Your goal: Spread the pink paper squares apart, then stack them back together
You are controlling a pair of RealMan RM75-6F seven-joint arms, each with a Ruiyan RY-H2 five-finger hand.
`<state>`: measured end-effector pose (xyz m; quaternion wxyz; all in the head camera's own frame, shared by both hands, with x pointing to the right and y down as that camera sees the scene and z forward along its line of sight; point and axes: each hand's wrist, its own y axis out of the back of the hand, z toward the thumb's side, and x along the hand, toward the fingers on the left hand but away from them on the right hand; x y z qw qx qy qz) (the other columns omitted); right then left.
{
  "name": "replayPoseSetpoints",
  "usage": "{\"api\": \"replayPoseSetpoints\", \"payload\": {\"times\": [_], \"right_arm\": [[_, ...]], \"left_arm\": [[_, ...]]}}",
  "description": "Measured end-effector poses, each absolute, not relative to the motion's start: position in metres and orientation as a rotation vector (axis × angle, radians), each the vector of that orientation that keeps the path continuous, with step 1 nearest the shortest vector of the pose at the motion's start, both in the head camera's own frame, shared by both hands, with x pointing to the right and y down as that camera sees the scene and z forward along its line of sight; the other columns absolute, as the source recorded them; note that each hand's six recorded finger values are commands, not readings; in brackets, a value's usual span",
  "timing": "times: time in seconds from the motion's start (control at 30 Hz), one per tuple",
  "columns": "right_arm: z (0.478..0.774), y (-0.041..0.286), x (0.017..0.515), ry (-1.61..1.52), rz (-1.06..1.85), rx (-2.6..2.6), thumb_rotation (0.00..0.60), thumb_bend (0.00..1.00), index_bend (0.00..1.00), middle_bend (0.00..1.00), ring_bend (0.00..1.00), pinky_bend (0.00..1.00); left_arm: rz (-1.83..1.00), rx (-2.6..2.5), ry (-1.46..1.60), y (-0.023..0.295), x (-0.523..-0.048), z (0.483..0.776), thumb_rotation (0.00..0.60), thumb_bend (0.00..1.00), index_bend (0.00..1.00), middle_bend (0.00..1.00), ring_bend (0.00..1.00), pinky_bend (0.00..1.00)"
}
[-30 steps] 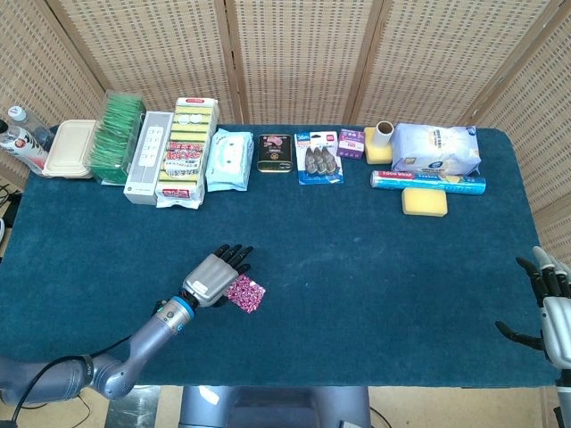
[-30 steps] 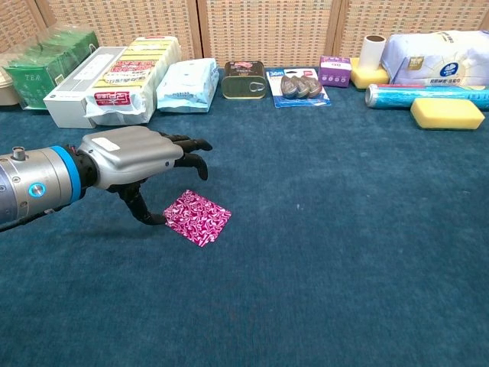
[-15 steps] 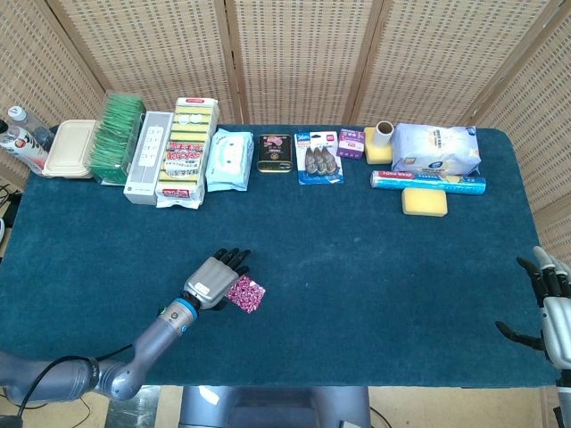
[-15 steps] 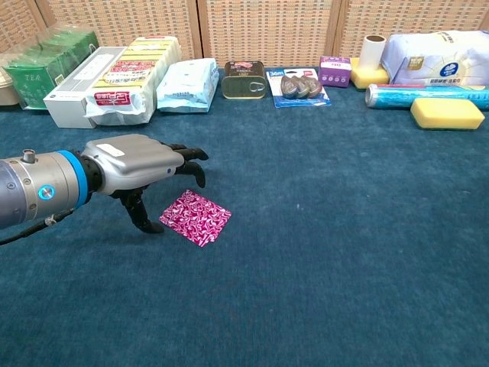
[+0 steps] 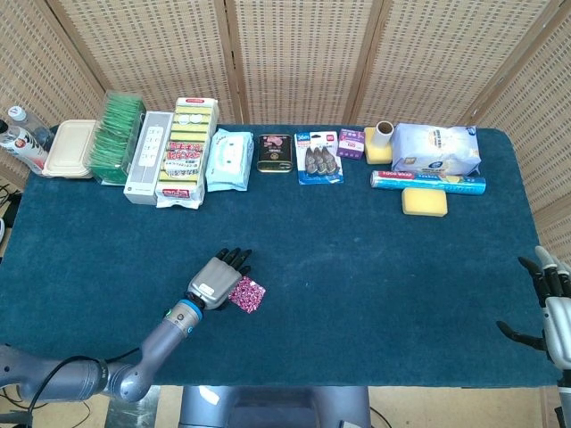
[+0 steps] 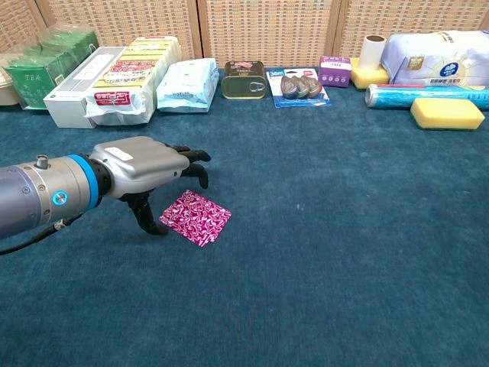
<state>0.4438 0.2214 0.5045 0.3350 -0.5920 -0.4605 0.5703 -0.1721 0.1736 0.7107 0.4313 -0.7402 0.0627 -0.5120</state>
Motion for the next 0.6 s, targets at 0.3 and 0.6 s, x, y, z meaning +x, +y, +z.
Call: {"api": "replayPoseSetpoints", "payload": {"times": [0.3,0.6], "right_arm": [[0.5038,0.2213,0.4445,-1.209,1.486,-1.545,0.6,0.01,0.1,0.0,0.0,0.0],[0.5027,0.2209,0.446,-1.217,1.486,-1.544,0.6,0.01,0.1,0.0,0.0,0.0]], "left_arm": [[-1.275,-1.83,0.153,0.1764,-0.17,0.7126,0.6,0.21,0.18,0.0,0.03,0.11],[-1.285,-1.826,0.152,0.177,-0.1703,0.7133,0.6,0.21,0.23,0.0,0.03,0.11]]}}
